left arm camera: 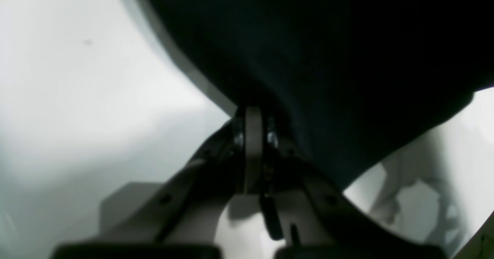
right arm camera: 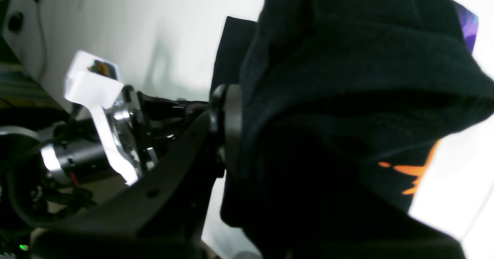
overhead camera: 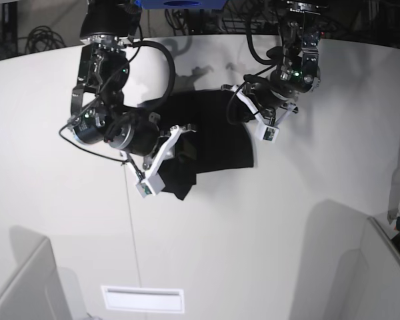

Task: Fold the T-shirt properly
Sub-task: 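Lift the strip's other end with the right gripper and fold it toward the middle, then lay the folded end down and press it flat with the right gripper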

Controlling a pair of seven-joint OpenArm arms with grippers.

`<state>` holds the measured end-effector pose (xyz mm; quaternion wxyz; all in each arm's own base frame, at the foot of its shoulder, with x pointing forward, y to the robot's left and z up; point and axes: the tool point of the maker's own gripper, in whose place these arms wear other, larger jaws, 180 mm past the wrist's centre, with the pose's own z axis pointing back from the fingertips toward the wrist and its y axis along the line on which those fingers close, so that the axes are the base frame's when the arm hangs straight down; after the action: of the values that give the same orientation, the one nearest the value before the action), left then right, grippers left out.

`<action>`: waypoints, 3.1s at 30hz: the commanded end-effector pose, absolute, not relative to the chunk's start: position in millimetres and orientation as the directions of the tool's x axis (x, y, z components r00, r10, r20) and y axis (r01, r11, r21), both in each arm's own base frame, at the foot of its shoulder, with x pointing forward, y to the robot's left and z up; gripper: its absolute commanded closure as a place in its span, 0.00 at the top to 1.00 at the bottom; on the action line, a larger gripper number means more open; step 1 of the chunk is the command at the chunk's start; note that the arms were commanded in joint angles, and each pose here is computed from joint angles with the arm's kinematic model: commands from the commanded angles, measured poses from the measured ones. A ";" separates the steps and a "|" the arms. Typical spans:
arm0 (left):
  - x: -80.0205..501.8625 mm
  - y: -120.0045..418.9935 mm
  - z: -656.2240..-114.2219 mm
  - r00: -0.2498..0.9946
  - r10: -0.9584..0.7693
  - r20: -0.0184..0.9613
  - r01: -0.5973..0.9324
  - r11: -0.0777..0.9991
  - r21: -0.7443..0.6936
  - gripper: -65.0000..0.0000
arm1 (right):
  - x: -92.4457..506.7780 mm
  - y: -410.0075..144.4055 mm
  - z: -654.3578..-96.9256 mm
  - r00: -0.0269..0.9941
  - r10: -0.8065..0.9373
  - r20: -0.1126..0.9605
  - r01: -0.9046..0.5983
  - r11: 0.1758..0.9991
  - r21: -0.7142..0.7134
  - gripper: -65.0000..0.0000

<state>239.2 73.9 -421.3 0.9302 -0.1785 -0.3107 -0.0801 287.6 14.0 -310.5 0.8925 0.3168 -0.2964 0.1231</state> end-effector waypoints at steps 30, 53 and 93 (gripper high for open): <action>207.3 124.8 -394.5 0.766 -0.019 0.643 0.197 0.959 -0.206 0.00 | 298.1 26.0 -334.2 0.801 -0.002 0.599 -0.393 0.752 0.529 0.00; 159.5 166.3 -402.1 0.807 -0.089 0.583 0.208 0.968 -0.139 0.00 | 302.3 30.0 -336.8 0.817 -0.069 0.572 -0.334 0.753 0.567 0.00; 172.2 199.0 -381.1 0.766 0.046 0.642 0.091 0.980 -0.179 0.00 | 287.7 55.7 -332.8 0.782 0.058 0.621 -0.460 0.726 0.511 0.00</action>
<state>166.1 198.6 -390.4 0.9406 -0.1010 -0.3241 -0.0060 283.4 47.6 -347.1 0.8939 0.3224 -0.2781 0.1400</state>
